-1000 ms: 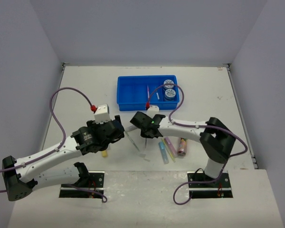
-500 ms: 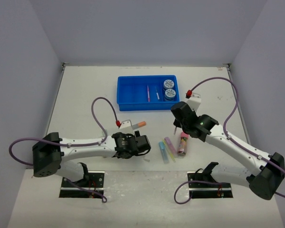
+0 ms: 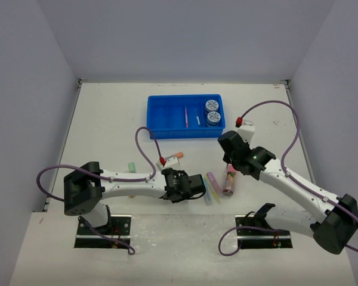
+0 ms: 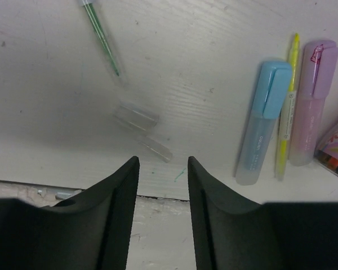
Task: Sort the stationery into containers
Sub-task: Pick up the pen from the center of the board, then close the pen cap on the pen.
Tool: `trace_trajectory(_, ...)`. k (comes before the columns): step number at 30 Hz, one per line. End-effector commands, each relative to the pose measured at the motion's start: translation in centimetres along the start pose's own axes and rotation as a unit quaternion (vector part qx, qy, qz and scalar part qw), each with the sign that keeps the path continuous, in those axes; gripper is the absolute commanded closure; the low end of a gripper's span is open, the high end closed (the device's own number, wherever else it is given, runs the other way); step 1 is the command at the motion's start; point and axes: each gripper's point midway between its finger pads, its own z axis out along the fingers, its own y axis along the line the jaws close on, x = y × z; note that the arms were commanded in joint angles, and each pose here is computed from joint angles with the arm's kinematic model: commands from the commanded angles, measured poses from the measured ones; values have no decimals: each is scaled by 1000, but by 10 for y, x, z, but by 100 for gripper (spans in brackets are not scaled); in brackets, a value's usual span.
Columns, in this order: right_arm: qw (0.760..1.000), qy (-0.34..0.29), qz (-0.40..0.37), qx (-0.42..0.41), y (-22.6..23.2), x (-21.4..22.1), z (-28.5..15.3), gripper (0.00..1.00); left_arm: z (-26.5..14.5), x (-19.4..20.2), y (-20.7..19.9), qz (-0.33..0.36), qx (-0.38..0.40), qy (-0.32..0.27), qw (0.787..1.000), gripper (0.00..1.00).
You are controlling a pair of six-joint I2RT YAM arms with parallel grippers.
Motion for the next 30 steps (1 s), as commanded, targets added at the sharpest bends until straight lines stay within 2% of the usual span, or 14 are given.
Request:
trace_trajectory(1, 999, -30, 13, -12, -1, -15, -7, 100, 1, 8, -4, -31, 1, 17, 999, 66)
trace_trajectory(22, 998, -47, 19, -47, -1, -18, -17, 100, 33, 38, 8, -3, -45, 52, 998, 66)
trace_trajectory(28, 997, -54, 25, -54, -2, -21, -20, 100, 34, 45, 17, 3, -48, 71, 996, 80)
trace_trajectory(30, 997, -54, 26, -55, -1, -21, -20, 100, 34, 48, 20, 4, -49, 77, 996, 82)
